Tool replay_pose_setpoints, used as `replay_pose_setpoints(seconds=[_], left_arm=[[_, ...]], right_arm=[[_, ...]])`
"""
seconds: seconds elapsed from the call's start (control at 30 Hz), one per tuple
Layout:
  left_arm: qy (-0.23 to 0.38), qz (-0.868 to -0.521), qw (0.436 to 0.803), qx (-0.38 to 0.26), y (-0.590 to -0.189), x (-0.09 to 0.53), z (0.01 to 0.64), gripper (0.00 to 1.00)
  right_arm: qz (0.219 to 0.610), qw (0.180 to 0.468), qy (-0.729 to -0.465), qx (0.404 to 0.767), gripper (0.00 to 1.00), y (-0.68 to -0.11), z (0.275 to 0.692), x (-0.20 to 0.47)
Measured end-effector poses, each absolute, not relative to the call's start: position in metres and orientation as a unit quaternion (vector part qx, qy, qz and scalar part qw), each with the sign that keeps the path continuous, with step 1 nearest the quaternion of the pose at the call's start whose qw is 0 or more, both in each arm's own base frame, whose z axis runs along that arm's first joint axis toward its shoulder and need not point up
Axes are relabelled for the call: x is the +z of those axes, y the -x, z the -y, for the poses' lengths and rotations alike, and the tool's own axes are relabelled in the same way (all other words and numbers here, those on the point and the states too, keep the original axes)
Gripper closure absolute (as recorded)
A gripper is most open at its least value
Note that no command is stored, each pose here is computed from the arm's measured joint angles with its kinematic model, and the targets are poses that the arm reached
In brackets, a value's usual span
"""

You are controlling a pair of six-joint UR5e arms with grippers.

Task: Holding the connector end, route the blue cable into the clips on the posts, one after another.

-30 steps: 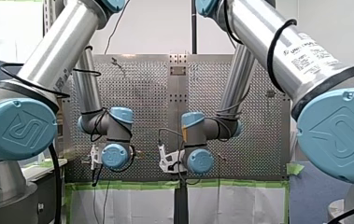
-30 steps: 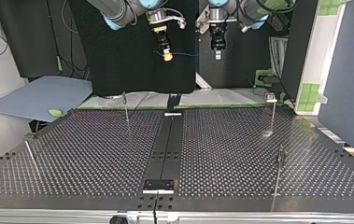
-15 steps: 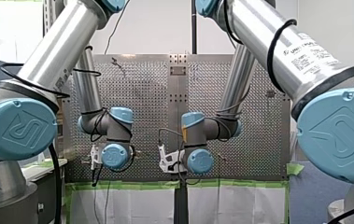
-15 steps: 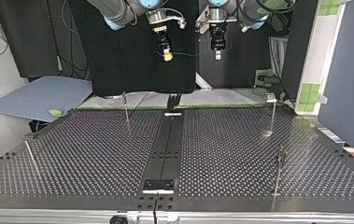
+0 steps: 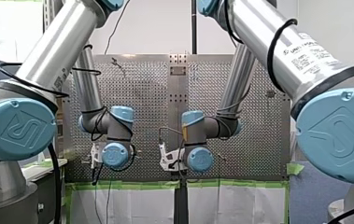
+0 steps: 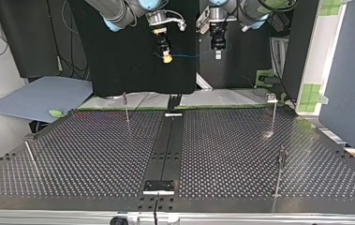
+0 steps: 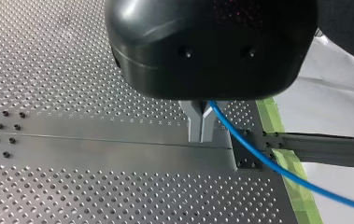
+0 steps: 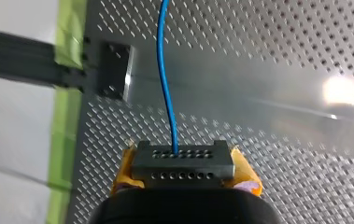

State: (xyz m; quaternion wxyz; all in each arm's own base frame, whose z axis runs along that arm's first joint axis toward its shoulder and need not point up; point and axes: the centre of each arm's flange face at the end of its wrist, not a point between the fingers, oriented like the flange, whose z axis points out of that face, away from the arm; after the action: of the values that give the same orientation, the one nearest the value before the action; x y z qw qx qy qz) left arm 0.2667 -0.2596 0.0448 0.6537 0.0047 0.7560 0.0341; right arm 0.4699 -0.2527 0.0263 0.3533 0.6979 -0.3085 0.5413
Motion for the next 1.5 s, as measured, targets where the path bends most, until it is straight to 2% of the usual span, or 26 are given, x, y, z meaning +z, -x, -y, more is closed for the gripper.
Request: replay_pose_setpoints(seconds=[0.23,0.53,0.83,1.27,1.5], left_arm=[[-0.006,-0.754,0.656,0.035,-0.252,0.063,0.269,1.00],[0.002,-0.752,0.657,0.060,-0.247,0.088,0.265,1.00],[0.013,-0.747,0.660,0.082,-0.268,0.118,0.253,1.00],[0.072,-0.721,0.679,0.114,-0.292,0.169,0.232,1.00],[0.088,-0.706,0.694,0.110,-0.300,0.202,0.232,1.00]], right_arm=[[0.332,0.373,-0.665,0.556,1.00,-0.483,0.279,0.073],[0.316,0.357,-0.651,0.591,1.00,-0.497,0.283,0.120],[0.299,0.343,-0.624,0.635,1.00,-0.505,0.284,0.172],[0.290,0.326,-0.626,0.647,1.00,-0.512,0.290,0.192],[0.283,0.296,-0.619,0.671,1.00,-0.523,0.292,0.203]])
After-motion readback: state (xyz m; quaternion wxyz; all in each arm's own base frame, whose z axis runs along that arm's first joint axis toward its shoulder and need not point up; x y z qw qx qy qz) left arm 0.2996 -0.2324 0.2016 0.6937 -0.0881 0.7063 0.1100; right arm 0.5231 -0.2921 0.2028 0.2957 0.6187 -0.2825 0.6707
